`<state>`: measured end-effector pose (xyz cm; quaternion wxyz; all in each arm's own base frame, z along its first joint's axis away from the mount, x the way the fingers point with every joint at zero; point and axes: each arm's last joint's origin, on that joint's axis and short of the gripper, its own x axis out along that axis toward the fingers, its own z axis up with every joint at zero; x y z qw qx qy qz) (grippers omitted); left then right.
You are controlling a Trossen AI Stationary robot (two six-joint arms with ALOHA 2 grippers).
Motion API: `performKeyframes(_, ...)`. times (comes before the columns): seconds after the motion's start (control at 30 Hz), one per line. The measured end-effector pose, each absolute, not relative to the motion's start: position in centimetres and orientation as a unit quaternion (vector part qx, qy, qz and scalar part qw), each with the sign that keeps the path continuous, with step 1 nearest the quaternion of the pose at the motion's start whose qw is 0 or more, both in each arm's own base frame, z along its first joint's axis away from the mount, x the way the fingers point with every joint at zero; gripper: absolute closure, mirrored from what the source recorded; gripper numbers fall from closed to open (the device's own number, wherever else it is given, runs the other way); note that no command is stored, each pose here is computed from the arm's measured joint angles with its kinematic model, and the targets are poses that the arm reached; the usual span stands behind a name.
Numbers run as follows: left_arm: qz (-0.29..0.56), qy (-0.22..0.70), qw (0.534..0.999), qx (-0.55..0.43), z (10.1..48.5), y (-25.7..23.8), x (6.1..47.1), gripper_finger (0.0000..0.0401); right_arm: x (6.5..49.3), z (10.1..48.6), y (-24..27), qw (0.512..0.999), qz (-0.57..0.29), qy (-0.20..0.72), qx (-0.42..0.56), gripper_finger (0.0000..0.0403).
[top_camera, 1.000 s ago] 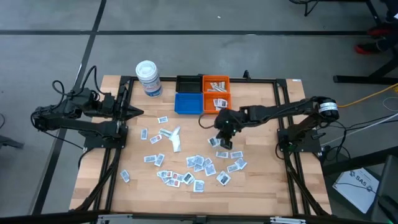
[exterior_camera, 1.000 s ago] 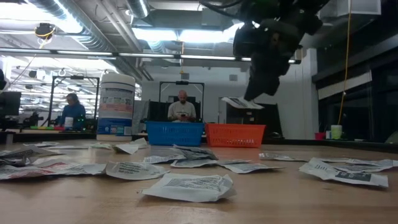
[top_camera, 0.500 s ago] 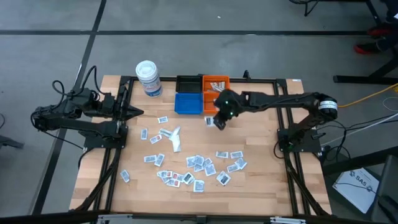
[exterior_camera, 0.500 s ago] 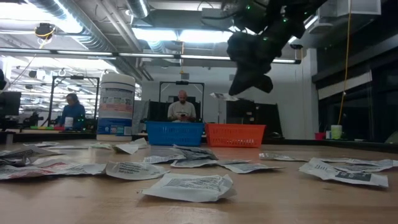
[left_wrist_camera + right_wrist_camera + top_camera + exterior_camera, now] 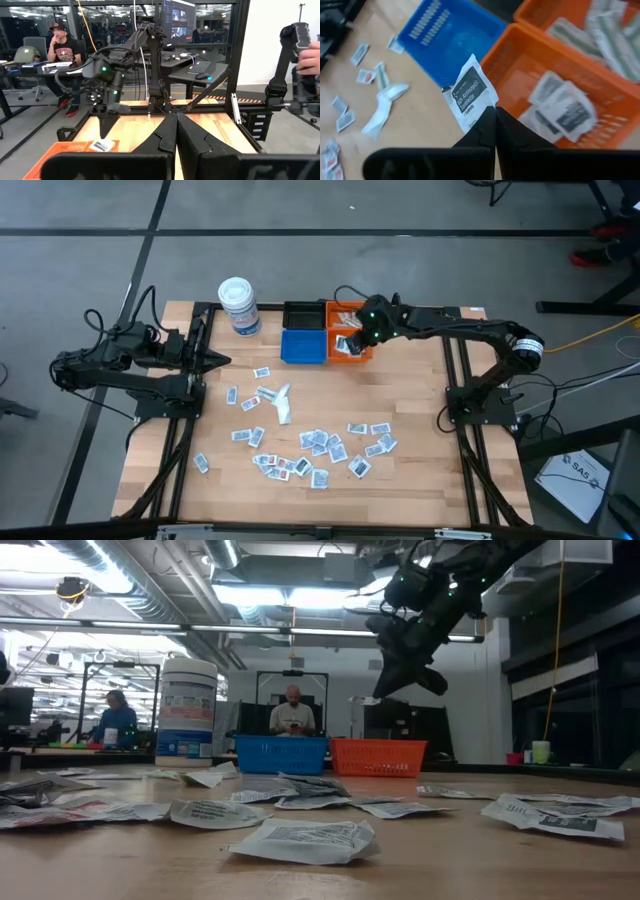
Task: Pick & Place First Aid Supplies
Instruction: Put the towelette pack into the bottom orange bin
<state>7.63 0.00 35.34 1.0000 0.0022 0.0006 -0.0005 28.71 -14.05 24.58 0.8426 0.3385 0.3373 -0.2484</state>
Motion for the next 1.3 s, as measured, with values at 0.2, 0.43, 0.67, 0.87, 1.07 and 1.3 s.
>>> performKeyframes(0.2,0.0,0.001,1.0,0.002,35.3,0.0,7.6,0.0397,27.3,24.1,-15.5,0.812,-0.303,0.355,0.35,0.0401)
performKeyframes(0.43,0.0,0.001,1.0,0.002,35.3,0.0,7.6,0.0397,26.6,22.9,-16.5,0.794,-0.323,0.384,0.342,0.04)
performKeyframes(0.67,0.0,0.0,1.0,0.002,35.3,0.0,7.6,0.0397,27.2,20.8,-17.0,0.778,-0.33,0.413,0.339,0.04)
performKeyframes(0.87,0.0,0.001,1.0,0.002,35.3,0.0,7.6,0.0397,27.4,20.3,-17.1,0.779,-0.317,0.426,0.332,0.04)
performKeyframes(1.07,0.0,0.0,1.0,0.002,35.3,0.0,7.6,0.0397,27.4,20.3,-17.1,0.791,-0.301,0.438,0.303,0.04)
performKeyframes(1.3,0.0,0.001,1.0,0.002,35.3,0.0,7.6,0.0397,27.4,20.3,-17.1,0.792,-0.298,0.441,0.299,0.0373)
